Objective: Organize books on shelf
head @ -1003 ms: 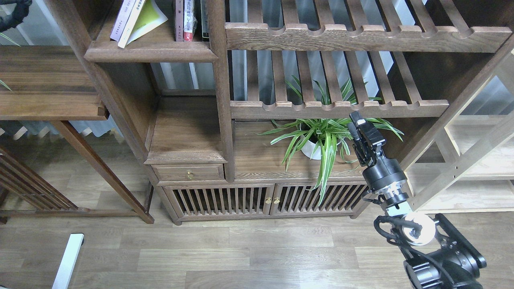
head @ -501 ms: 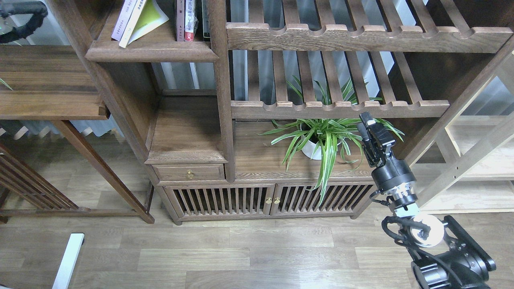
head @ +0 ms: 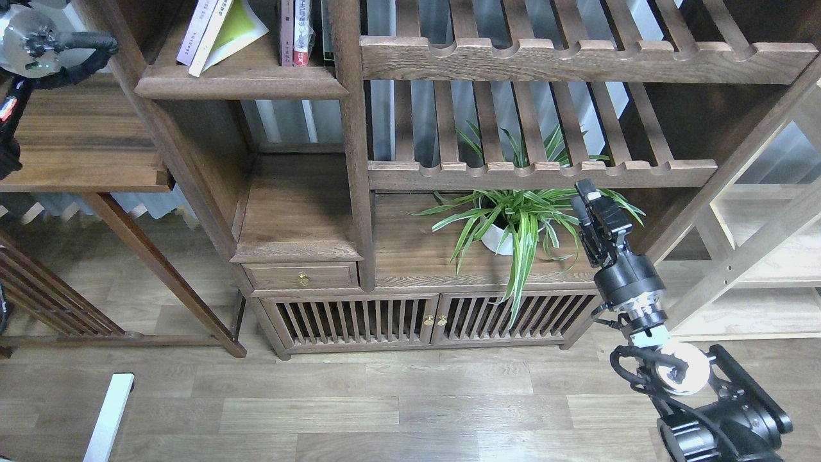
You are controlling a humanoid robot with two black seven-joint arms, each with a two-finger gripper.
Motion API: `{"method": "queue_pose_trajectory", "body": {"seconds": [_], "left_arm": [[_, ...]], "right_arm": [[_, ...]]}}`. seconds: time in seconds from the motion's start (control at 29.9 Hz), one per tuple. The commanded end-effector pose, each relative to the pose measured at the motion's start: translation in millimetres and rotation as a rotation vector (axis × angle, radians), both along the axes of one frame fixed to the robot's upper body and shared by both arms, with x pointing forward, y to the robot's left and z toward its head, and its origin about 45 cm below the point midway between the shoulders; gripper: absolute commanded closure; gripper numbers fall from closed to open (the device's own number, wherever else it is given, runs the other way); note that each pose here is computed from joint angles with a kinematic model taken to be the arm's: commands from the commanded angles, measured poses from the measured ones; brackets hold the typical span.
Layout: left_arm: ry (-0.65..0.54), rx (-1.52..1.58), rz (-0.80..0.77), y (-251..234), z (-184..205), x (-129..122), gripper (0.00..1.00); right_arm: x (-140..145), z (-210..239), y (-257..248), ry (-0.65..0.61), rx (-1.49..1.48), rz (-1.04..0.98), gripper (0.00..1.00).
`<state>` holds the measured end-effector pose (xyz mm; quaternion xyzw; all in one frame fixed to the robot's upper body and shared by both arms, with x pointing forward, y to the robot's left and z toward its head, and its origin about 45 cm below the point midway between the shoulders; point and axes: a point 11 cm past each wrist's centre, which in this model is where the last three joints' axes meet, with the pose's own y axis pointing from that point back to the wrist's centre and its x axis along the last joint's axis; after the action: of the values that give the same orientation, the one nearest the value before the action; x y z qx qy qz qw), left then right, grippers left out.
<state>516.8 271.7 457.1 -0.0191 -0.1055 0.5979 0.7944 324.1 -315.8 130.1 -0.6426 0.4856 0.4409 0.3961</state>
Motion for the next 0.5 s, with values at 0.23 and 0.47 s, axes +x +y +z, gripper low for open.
{"method": "queue_pose_trajectory", "body": {"seconds": [0.23,0.47], "left_arm": [[0.001,0.016,-0.002,1.1,-4.7,-0.6,0.81],[0.007,0.019,0.001,2.5,-7.1,-0.7,0.70]], "right_arm": [[-2.1,-2.1,-0.6,0.006,0.000,-0.002,0.46],[-2.1,-2.1,-0.8,0.006,0.001,-0.004,0.46]]}}
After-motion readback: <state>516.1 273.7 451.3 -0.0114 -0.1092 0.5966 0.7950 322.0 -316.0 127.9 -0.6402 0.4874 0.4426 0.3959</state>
